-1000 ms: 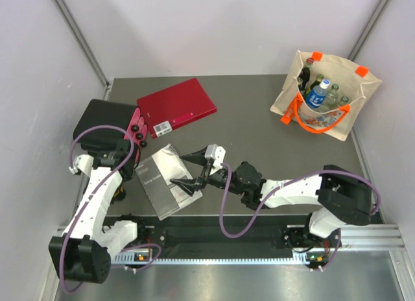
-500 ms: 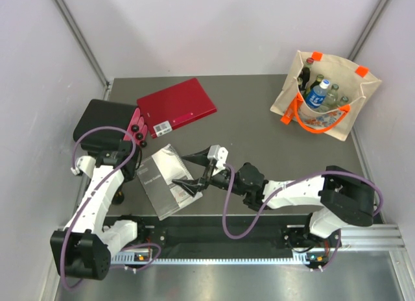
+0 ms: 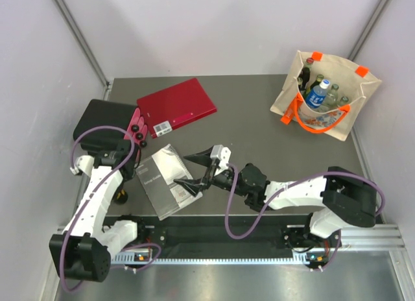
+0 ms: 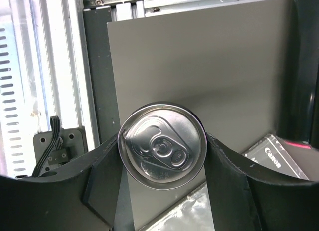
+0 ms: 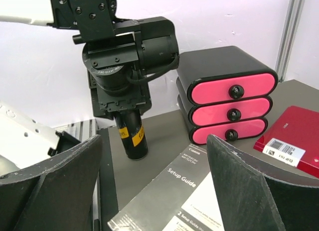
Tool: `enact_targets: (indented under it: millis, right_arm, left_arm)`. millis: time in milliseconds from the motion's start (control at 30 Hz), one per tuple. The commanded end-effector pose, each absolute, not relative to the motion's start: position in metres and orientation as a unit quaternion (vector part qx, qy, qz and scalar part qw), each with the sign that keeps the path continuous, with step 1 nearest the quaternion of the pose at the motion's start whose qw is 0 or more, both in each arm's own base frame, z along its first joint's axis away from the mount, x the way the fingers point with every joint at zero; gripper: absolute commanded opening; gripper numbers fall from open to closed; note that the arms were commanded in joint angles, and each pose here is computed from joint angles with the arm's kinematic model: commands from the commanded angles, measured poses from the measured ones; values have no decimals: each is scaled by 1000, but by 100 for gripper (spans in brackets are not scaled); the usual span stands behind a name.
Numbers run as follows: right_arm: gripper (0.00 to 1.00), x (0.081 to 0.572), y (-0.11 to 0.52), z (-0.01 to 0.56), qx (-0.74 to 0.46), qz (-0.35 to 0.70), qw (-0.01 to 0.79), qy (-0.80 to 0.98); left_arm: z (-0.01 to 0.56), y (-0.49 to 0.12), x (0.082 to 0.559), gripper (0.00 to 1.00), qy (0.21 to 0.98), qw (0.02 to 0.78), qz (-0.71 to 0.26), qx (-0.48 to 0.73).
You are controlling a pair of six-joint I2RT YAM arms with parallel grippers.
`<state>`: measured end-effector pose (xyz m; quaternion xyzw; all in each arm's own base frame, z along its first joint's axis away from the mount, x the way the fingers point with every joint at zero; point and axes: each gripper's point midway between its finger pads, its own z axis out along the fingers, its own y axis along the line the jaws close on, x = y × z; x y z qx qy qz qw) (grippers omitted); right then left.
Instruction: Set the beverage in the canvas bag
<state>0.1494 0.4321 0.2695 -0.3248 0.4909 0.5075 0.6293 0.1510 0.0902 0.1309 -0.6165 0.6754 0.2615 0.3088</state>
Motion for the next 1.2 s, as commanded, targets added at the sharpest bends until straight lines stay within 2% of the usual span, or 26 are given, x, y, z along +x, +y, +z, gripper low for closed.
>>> enact_targets:
  millis: [0, 200, 467, 967, 1167]
  right_arm:
    - [84, 146, 418, 300, -296, 531, 646, 462]
    - [84, 151, 411, 295, -285, 518, 645, 483]
    - [84, 157, 397, 300, -270, 497, 661, 493]
    - [84, 161, 385, 303, -245, 495, 659, 510]
    - [84, 164, 378, 307, -235, 487, 664, 517]
  left_arm:
    - [153, 94, 147, 0, 697, 313, 271, -585]
    - [164, 86, 144, 0, 720, 280, 288, -566]
    - [192, 78, 154, 0, 734, 329, 237, -545]
    - [211, 50, 181, 0, 818, 351, 167, -424]
    - [225, 48, 178, 0, 831, 363, 152, -394]
